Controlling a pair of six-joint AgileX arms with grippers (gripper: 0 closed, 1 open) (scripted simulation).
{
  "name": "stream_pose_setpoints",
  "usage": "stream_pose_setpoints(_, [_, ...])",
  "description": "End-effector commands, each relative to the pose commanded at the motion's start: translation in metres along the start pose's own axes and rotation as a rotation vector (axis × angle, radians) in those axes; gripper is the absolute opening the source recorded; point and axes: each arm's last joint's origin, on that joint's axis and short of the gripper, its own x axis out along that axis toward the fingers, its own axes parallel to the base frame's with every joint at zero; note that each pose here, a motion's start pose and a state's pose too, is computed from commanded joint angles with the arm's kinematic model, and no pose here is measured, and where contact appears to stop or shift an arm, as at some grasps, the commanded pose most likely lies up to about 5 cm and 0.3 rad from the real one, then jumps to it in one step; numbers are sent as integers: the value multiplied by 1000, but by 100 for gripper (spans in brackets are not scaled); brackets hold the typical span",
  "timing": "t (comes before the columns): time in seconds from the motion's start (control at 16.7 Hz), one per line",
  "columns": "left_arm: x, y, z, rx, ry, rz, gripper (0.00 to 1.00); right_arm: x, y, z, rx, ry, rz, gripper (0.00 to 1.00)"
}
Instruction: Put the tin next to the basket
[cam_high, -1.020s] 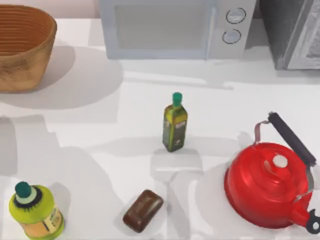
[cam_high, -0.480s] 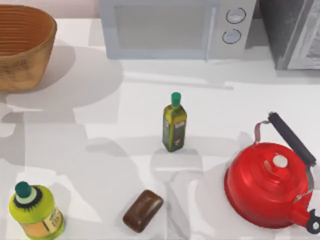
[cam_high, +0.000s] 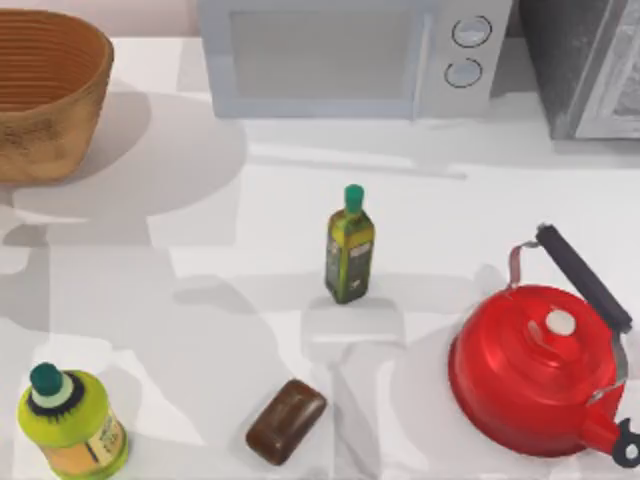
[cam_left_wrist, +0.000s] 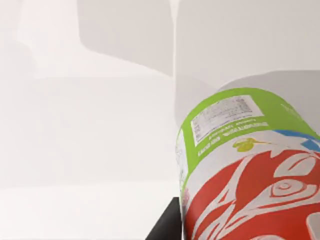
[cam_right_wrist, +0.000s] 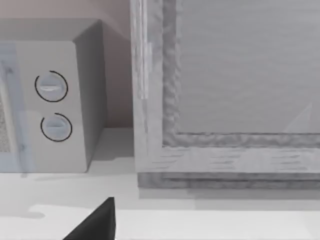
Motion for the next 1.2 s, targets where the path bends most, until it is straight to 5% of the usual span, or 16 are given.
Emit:
stream_pose_setpoints(0.42, [0, 0, 0, 0, 0, 0, 98, 0, 0, 0, 0, 0, 0, 100])
stream_pose_setpoints(1.2, [-5, 19, -6, -26, -9, -3, 100, 0, 0, 0, 0, 0, 0, 100])
